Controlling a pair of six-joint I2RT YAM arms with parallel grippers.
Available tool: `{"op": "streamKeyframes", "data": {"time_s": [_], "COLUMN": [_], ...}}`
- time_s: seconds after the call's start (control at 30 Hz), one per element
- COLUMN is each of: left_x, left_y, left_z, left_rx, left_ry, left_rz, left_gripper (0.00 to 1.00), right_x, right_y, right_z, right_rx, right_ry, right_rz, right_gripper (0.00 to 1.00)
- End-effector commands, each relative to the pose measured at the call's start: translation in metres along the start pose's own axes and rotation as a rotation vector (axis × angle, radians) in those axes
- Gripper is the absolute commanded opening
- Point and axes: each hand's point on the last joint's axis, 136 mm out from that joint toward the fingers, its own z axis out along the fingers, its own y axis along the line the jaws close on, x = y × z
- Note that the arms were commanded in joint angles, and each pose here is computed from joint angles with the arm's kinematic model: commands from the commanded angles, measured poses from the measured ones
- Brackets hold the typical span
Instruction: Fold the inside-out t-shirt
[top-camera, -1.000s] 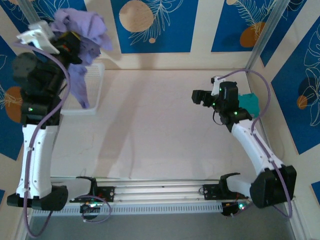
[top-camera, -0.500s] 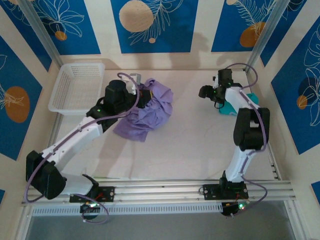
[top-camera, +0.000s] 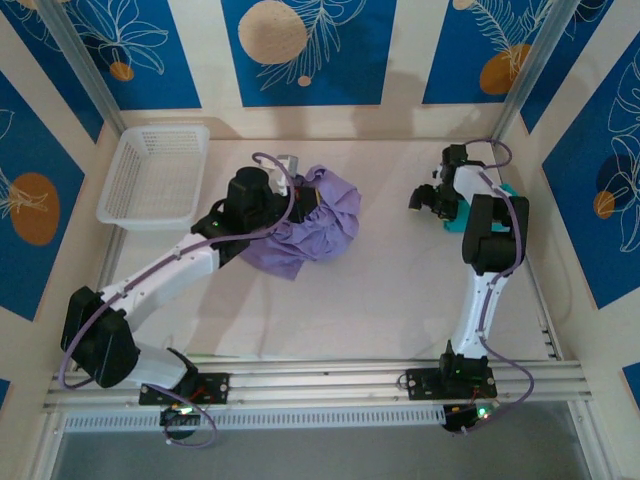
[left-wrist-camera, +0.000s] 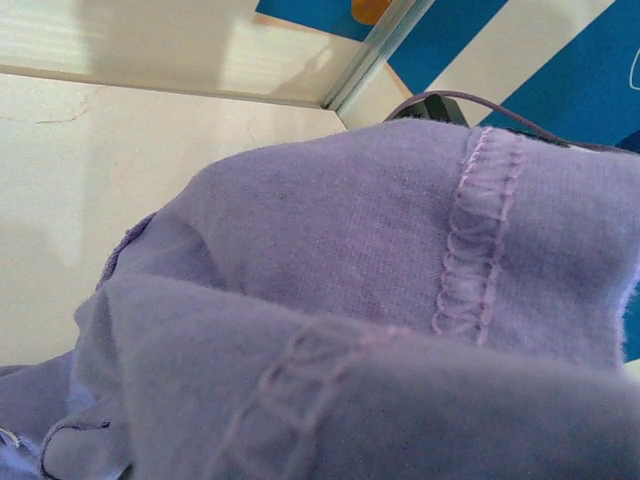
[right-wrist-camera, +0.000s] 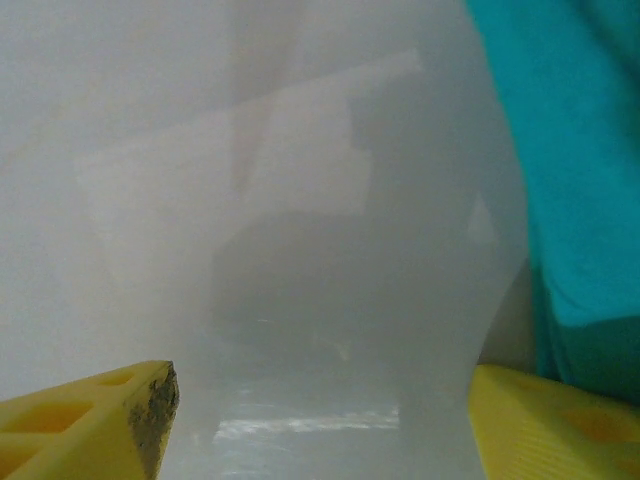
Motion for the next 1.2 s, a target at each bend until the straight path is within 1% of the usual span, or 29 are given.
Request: {"op": "streamKeyframes", "data": {"time_s": [0.0, 0.07, 0.17, 0.3, 0.37, 0.4, 0.43, 0.5, 0.53, 0.57, 0.6, 0.67, 0.7, 0.73, 0.77, 0.83, 0.9, 0.93, 1.0, 1.03, 1.17], "left_x": [0.001, 0.004, 0.009, 0.022, 0.033, 0.040, 0.050, 0.069, 0.076, 0.079, 0.080, 0.079, 0.078, 0.078, 0.083, 0.092, 0.107, 0.112, 0.118, 0.123, 0.145], "left_y": [-0.007, -0.006, -0.007, -0.019, -0.027, -0.034, -0.041, -0.052, -0.053, -0.050, -0.042, -0.012, 0.010, 0.037, 0.064, 0.127, 0.172, 0.187, 0.203, 0.208, 0.226], "left_z": [0.005, 0.008, 0.015, 0.036, 0.054, 0.064, 0.074, 0.086, 0.085, 0.082, 0.074, 0.053, 0.038, 0.023, 0.009, -0.024, -0.050, -0.058, -0.065, -0.063, -0.043], "left_rx": [0.034, 0.029, 0.029, 0.049, 0.072, 0.092, 0.121, 0.177, 0.187, 0.179, 0.151, 0.041, -0.035, -0.115, -0.196, -0.391, -0.509, -0.545, -0.602, -0.618, -0.628], "left_ry": [-0.011, -0.003, 0.017, 0.065, 0.107, 0.137, 0.187, 0.292, 0.333, 0.343, 0.337, 0.293, 0.266, 0.242, 0.231, 0.214, 0.226, 0.232, 0.250, 0.278, 0.368], "left_rz": [0.002, -0.001, 0.000, 0.025, 0.040, 0.051, 0.062, 0.092, 0.104, 0.124, 0.153, 0.189, 0.180, 0.155, 0.118, 0.028, -0.062, -0.085, -0.073, -0.063, -0.076], "left_gripper": [0.00, 0.00, 0.00, 0.00, 0.05, 0.09, 0.18, 0.41, 0.48, 0.52, 0.57, 0.76, 0.84, 0.88, 0.91, 0.92, 0.92, 0.91, 0.91, 0.90, 0.85], "right_x": [-0.001, -0.005, -0.011, -0.004, 0.005, 0.009, 0.015, 0.026, 0.035, 0.042, 0.053, 0.072, 0.083, 0.095, 0.105, 0.125, 0.140, 0.145, 0.153, 0.158, 0.179], "right_y": [-0.022, -0.015, 0.011, 0.060, 0.074, 0.077, 0.076, 0.072, 0.072, 0.074, 0.075, 0.077, 0.082, 0.088, 0.095, 0.110, 0.124, 0.129, 0.137, 0.141, 0.161], "right_z": [-0.003, -0.008, -0.028, -0.082, -0.105, -0.118, -0.128, -0.144, -0.150, -0.155, -0.158, -0.162, -0.164, -0.164, -0.161, -0.153, -0.140, -0.132, -0.115, -0.106, -0.080], "right_rx": [0.058, 0.016, -0.068, -0.226, -0.302, -0.324, -0.329, -0.321, -0.324, -0.327, -0.323, -0.299, -0.302, -0.308, -0.316, -0.309, -0.292, -0.273, -0.225, -0.199, -0.133], "right_ry": [0.015, 0.000, -0.058, -0.192, -0.254, -0.287, -0.315, -0.352, -0.365, -0.378, -0.387, -0.402, -0.409, -0.411, -0.404, -0.371, -0.331, -0.310, -0.264, -0.238, -0.183], "right_rz": [0.020, 0.022, -0.005, -0.071, -0.066, -0.060, -0.051, -0.033, -0.031, -0.037, -0.049, -0.071, -0.095, -0.118, -0.144, -0.197, -0.237, -0.253, -0.279, -0.291, -0.359], "right_gripper": [0.77, 0.77, 0.75, 0.75, 0.76, 0.76, 0.76, 0.76, 0.76, 0.76, 0.76, 0.77, 0.77, 0.78, 0.79, 0.80, 0.81, 0.81, 0.80, 0.79, 0.78]}}
